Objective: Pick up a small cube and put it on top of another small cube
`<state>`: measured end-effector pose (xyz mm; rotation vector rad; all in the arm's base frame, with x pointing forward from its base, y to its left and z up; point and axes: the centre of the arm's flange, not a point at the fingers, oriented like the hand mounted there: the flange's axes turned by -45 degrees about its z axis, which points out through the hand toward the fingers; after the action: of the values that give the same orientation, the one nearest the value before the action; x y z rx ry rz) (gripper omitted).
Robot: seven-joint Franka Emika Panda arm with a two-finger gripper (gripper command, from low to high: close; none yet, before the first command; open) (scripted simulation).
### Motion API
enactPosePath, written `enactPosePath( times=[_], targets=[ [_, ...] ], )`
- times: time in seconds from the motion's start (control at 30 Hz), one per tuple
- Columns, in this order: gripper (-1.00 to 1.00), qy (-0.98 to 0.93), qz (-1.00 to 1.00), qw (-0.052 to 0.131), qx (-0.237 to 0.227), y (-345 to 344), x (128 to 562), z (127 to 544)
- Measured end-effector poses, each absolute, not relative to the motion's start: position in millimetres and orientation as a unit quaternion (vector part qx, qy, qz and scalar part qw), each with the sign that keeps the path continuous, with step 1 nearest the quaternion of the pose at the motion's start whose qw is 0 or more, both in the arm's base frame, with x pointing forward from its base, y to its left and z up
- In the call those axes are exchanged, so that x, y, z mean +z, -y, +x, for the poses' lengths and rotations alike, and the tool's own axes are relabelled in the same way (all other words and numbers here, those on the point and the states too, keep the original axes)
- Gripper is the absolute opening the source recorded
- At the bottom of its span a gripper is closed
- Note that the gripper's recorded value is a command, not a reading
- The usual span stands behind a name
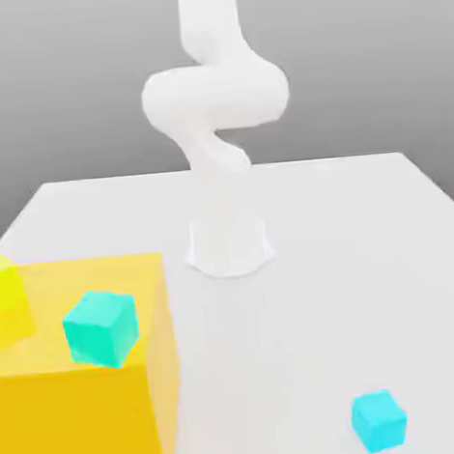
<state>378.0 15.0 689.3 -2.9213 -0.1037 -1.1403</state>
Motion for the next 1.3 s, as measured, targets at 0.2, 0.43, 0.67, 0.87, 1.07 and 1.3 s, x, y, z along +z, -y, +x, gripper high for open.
enactPosePath(
  times=[0.2,0.43,0.67,0.87,1.07,1.3],
  targets=[
    [0.00,0.133,-0.945,0.000,-0.299,-61.5,625.9,447.3],
    [0.00,0.249,-0.942,-0.001,-0.223,-127.4,535.3,505.1],
    [0.00,0.371,-0.917,0.000,-0.147,-207.9,427.9,531.8],
    [0.00,0.459,-0.885,-0.001,-0.081,-260.6,325.7,535.5],
    [0.00,0.548,-0.836,0.000,-0.014,-312.2,217.7,513.4],
    [-1.00,0.565,-0.825,0.000,0.000,-321.7,137.5,506.8]
  ],
)
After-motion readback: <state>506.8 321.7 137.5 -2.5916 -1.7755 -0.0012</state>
